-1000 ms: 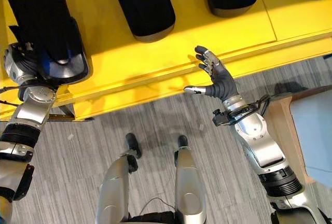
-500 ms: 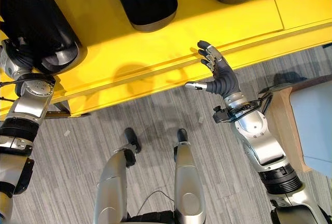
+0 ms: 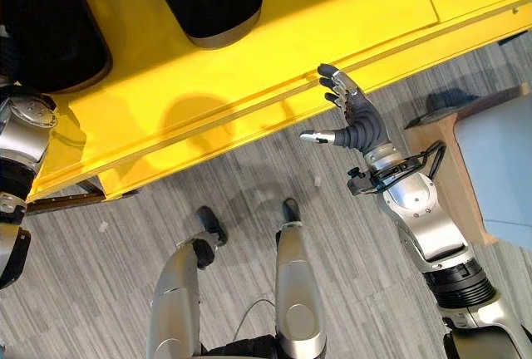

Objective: Move parts from the plastic box to the shelf.

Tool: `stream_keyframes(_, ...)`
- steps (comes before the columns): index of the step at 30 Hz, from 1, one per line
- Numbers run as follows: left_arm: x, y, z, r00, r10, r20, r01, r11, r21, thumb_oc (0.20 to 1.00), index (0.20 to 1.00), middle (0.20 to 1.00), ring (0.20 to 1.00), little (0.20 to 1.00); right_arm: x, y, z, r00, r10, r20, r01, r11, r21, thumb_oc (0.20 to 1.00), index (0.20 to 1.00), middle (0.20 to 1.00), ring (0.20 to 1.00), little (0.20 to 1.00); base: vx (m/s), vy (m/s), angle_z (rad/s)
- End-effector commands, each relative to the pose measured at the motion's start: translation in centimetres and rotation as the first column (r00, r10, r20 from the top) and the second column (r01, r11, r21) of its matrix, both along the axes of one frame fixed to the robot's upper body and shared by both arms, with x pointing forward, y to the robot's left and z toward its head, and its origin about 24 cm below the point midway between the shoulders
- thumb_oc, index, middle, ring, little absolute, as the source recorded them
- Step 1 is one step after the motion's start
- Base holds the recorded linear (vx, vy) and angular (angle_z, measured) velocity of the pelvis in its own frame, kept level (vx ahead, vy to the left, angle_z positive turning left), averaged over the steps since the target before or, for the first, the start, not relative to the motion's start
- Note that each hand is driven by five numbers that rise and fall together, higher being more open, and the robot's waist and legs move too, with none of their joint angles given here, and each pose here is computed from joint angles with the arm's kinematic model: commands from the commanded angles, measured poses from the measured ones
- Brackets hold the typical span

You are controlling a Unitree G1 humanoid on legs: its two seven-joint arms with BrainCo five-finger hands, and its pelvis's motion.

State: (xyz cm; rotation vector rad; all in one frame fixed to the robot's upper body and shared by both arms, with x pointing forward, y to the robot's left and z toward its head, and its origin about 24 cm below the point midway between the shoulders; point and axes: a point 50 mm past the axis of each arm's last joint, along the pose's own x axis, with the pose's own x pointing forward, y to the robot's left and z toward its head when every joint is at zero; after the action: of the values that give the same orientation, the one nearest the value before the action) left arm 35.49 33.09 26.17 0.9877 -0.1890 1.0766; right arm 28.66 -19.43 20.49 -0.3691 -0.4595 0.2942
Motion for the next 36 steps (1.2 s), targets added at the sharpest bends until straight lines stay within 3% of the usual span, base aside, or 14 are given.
stream_keyframes(1,-1.8,2.3,2.8,0.991,0.105,0.082,-0.110,0.992,0.061,0.200,0.200,0.200,0.200,0.200,-0.3,-0.7,2.5,0.992,-0.006,0.127,0.007,1.000,-0.008,1.000,1.000,1.000,1.000,1.000,0.06,0.128,-0.07)
stream_keyframes(10,-1.7,2.3,2.8,0.988,0.089,0.126,-0.088,0.996,-0.012,0.200,0.200,0.200,0.200,0.200,-0.4,-0.5,1.9,0.993,0.004,0.117,-0.002,1.000,-0.020,1.000,1.000,1.000,1.000,1.000,0.01,0.022,0.00)
stream_keyframes(18,-1.2,1.1,-1.4,0.992,0.026,0.120,-0.010,0.991,-0.134,0.200,0.200,0.200,0.200,0.200,-0.7,-0.6,1.0,0.994,-0.024,0.104,0.022,1.000,0.016,1.000,1.000,1.000,1.000,1.000,0.01,-0.054,0.00)
stream_keyframes(30,-1.0,0.3,-4.3,0.999,-0.012,0.042,0.017,0.993,-0.115,0.200,0.200,0.200,0.200,0.200,-0.7,-0.5,0.6,0.994,-0.044,0.104,0.038,0.998,0.056,1.000,1.000,1.000,1.000,1.000,-0.01,-0.042,0.04)
stream_keyframes(31,-1.1,0.2,-4.6,0.999,-0.008,0.040,0.012,0.994,-0.113,0.567,0.567,0.567,0.567,0.567,-0.7,-0.5,0.5,0.994,-0.047,0.100,0.041,0.997,0.059,1.000,1.000,1.000,1.000,1.000,0.00,0.000,0.00)
stream_keyframes(32,-1.1,0.1,-4.7,0.999,0.001,0.041,0.003,0.995,-0.103,1.000,1.000,1.000,1.000,1.000,-0.7,-0.5,0.4,0.994,-0.048,0.101,0.042,0.997,0.058,1.000,1.000,1.000,1.000,1.000,0.00,0.000,0.00)
stream_keyframes(36,-1.2,0.1,-4.4,0.999,0.025,0.039,-0.022,0.998,-0.063,1.000,1.000,1.000,1.000,1.000,-0.5,-0.5,0.4,0.994,-0.049,0.096,0.044,0.997,0.056,1.000,1.000,1.000,1.000,1.000,0.00,0.000,0.00)
